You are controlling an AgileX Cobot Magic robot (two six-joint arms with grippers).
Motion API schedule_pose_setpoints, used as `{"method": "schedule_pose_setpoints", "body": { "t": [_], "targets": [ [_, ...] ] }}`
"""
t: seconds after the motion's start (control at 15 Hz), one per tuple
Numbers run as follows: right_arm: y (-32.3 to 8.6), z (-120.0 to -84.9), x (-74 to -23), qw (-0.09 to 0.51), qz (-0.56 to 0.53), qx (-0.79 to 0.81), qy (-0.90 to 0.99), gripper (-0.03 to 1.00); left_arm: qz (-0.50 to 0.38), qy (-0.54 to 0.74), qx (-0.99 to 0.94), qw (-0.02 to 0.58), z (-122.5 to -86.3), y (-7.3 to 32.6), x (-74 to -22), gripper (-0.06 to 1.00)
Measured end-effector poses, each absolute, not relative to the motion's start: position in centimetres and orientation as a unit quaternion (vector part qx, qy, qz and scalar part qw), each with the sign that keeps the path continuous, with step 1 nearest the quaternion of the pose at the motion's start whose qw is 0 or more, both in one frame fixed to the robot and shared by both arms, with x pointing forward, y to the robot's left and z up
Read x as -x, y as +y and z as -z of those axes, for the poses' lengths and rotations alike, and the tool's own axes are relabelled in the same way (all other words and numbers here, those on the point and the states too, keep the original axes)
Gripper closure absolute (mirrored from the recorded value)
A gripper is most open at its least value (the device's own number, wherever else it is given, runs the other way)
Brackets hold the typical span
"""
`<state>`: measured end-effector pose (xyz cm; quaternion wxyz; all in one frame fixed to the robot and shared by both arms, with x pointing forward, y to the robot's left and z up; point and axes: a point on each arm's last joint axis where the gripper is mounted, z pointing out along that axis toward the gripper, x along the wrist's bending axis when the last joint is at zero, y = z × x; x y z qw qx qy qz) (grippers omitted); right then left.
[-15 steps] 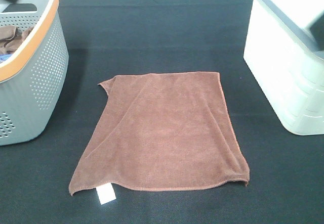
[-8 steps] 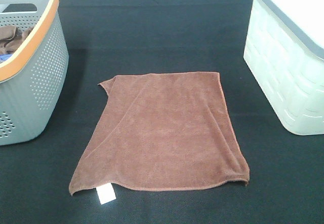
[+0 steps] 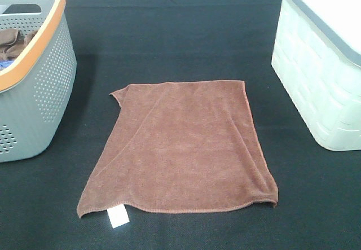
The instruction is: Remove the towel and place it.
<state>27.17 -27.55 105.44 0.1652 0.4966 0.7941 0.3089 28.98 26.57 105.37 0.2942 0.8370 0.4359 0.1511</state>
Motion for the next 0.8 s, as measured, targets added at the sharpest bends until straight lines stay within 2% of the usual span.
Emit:
{"method": "schedule_pose_setpoints", "body": {
  "t": [0.07,0.8],
  "targets": [
    [-27.45,-104.99,-27.52,0.174,-0.319,-0.496,0.789,0.08,-0.15,0.435,-0.838,0.292,-104.31,26.64,-28.87,0.29],
    [-27.37,-104.65,-27.8,0.179,-0.326,-0.496,0.785,0.08,-0.152,0.435,-0.837,0.296,-104.19,26.63,-28.89,0.29]
  ]
}}
